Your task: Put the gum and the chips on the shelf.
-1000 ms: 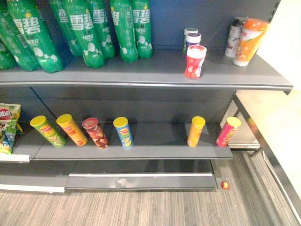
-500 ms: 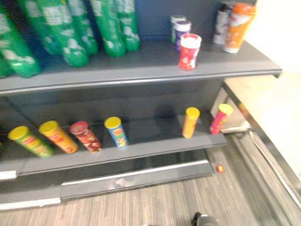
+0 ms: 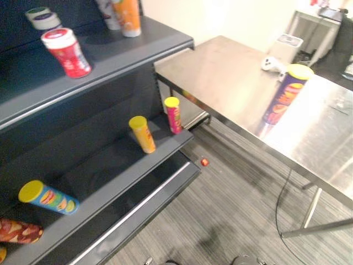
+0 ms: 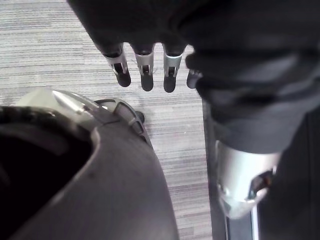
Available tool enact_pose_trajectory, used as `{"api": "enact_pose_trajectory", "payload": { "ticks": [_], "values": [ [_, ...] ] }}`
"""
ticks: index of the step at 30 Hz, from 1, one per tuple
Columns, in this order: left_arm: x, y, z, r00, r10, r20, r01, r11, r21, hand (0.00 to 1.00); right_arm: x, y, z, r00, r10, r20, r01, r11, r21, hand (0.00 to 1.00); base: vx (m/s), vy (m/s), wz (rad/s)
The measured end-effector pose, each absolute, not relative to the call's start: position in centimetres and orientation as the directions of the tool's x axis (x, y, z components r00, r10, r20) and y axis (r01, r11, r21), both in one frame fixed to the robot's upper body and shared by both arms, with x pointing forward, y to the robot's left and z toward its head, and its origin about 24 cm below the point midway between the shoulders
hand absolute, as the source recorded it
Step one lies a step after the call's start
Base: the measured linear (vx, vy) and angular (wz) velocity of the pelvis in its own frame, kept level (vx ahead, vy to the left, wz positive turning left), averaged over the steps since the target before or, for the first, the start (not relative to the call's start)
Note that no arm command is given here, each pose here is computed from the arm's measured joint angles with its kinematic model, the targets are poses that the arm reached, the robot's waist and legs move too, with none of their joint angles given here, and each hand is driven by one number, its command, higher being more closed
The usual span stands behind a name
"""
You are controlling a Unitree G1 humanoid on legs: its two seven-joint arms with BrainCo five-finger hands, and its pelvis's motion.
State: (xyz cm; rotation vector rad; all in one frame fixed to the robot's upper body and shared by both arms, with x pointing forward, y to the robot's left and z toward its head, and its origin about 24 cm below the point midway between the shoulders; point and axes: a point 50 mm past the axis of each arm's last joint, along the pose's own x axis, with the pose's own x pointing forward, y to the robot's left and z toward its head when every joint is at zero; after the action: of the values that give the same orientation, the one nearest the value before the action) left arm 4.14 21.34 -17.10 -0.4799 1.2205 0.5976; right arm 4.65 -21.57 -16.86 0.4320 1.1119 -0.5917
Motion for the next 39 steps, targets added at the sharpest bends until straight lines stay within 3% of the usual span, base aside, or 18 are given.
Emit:
{"api": "enact_pose_trajectory", "payload": {
  "ticks": [12,21,23,30,39],
  "values": [
    [3.4,21.9,-17.2,0.189,0.181,-0.965,-0.647,0.762,0.016,0.0,4.3,-20.9,-17.0,0.318,-0.235,-0.919,0.655,0.755,0.033,0.0,-0.13,-0.043,0.04],
    [3.2,20.6,-17.3,0.239,0.157,-0.958,-0.691,0.721,-0.054,0.0,5.2,-22.4,-16.6,0.342,-0.258,-0.903,0.608,0.794,0.003,0.0,-0.03,-0.003,-0.78],
    [3.6,19.1,-17.4,0.264,0.14,-0.954,-0.726,0.68,-0.102,0.0,5.8,-23.4,-16.2,0.385,-0.31,-0.869,0.595,0.803,-0.023,0.0,-0.06,0.099,-1.12],
    [3.4,19.3,-17.3,0.257,0.175,-0.95,-0.82,0.56,-0.118,0.0,5.9,-22.5,-15.8,0.433,-0.363,-0.825,0.595,0.803,-0.041,0.0,0.1,0.057,-0.41],
    [3.1,20.4,-17.4,0.233,0.176,-0.956,-0.763,0.643,-0.068,0.0,5.0,-21.7,-16.1,0.42,-0.385,-0.822,0.604,0.794,-0.064,0.0,0.09,0.041,-0.33]
  ]
}}
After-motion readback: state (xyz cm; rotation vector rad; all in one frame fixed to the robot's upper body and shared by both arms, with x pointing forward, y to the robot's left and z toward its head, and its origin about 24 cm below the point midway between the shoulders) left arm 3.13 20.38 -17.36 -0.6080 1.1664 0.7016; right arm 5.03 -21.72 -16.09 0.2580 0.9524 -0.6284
